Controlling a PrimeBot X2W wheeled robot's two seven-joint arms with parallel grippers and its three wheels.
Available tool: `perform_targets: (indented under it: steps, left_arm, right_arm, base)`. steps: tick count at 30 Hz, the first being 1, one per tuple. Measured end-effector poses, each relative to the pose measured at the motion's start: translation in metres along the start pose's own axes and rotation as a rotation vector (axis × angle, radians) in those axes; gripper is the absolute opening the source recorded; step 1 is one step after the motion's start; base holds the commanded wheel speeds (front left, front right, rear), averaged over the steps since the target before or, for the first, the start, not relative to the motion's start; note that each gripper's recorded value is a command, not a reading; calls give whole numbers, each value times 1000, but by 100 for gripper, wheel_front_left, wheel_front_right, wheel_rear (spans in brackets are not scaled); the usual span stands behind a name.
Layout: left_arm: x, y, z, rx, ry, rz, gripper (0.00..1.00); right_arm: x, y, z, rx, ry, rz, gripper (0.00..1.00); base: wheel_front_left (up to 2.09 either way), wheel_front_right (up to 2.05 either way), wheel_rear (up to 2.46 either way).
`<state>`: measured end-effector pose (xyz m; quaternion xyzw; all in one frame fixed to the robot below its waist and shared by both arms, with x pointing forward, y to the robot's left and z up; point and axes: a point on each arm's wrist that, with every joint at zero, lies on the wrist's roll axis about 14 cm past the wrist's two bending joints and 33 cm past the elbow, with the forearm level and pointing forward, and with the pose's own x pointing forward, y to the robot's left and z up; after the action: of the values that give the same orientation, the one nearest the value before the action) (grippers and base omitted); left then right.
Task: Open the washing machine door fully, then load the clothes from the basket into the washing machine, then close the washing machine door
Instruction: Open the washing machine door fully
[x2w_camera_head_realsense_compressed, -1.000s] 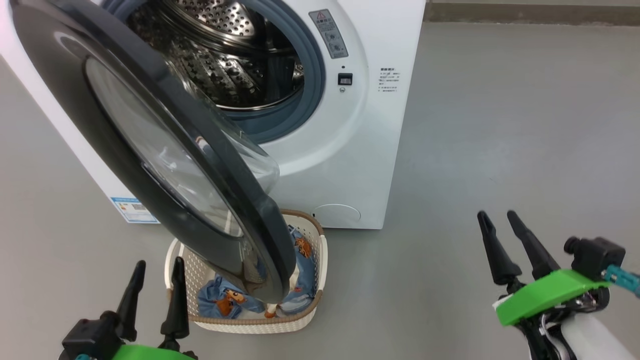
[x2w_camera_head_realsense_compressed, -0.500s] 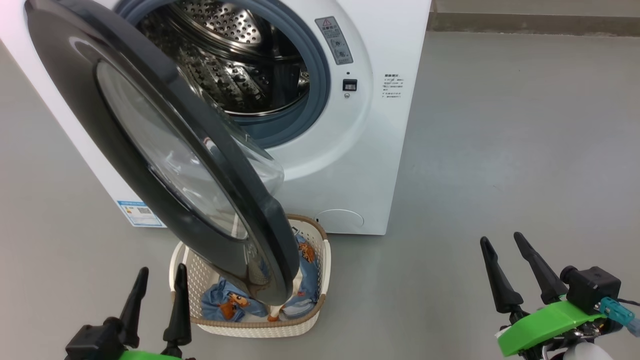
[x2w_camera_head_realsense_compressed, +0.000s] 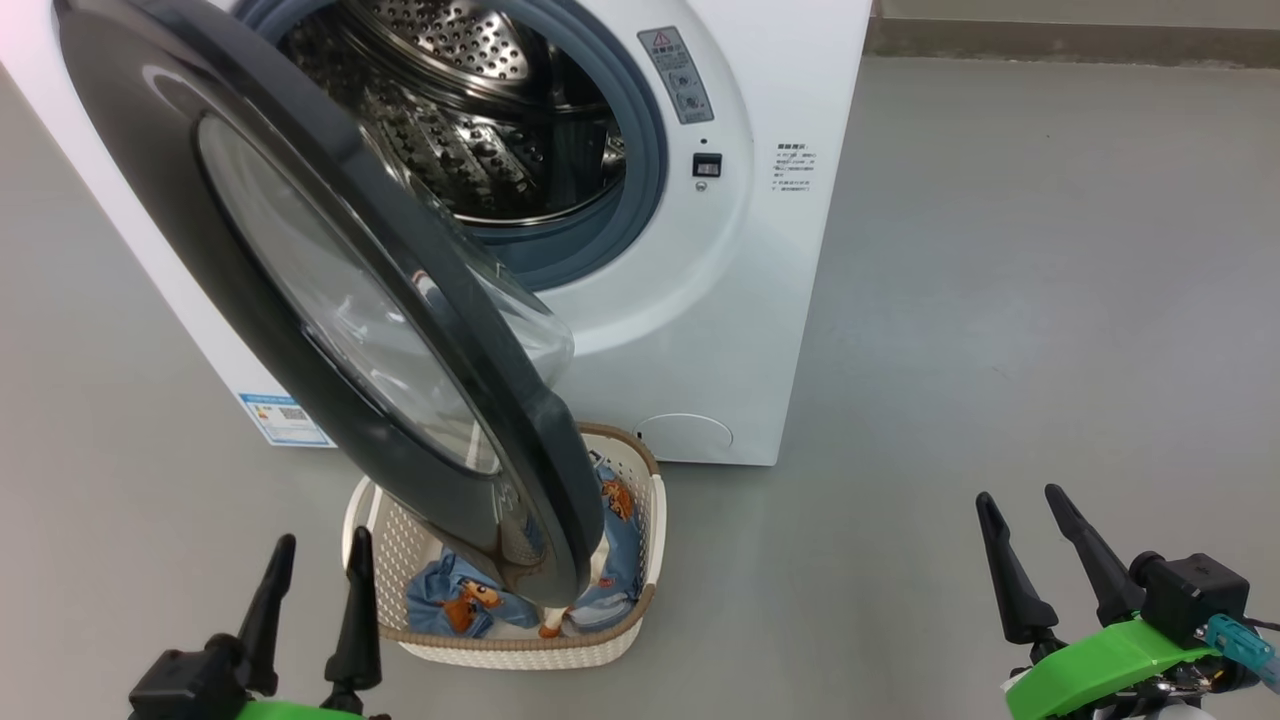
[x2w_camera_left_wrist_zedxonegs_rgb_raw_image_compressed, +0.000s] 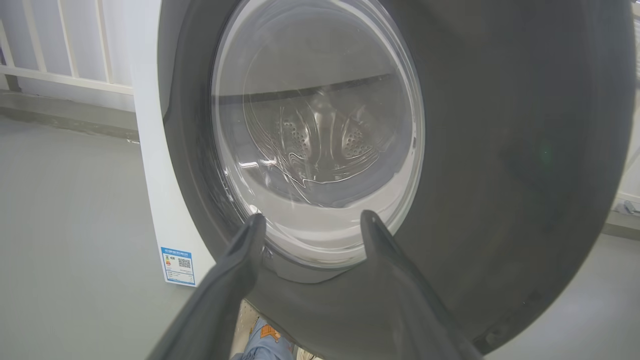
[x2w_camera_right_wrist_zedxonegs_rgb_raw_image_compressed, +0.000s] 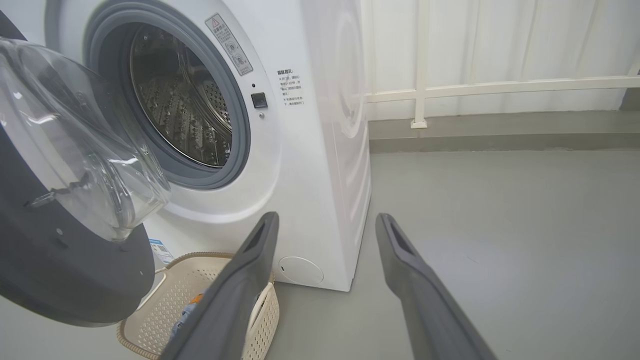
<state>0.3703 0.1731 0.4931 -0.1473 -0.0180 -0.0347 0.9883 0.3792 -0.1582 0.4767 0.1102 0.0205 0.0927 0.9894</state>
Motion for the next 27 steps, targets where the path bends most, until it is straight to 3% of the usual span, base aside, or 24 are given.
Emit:
perform_targets:
  steps: [1, 2, 11, 19, 27]
  left_arm:
    - [0, 1, 0, 0, -1, 2, 41]
    - [0, 1, 2, 0, -5, 3, 0]
    - [8, -4, 70, -6, -224, -5, 0]
    - [1, -85, 151, -29, -484, -251, 0]
    - [3, -160, 130, -87, -383, -477, 0]
  right_arm:
    - [0, 0, 0, 0, 0, 0, 100]
    - [0, 0, 0, 1, 0, -1, 100]
    - [2, 1, -2, -9, 7, 3, 100]
    - [1, -1, -6, -10, 18, 0, 100]
    - [0, -7, -9, -9, 27, -19, 100]
  base:
    - [0, 0, 0]
    - [0, 0, 0]
    - [0, 0, 0]
    - [0, 0, 0]
    - [0, 0, 0]
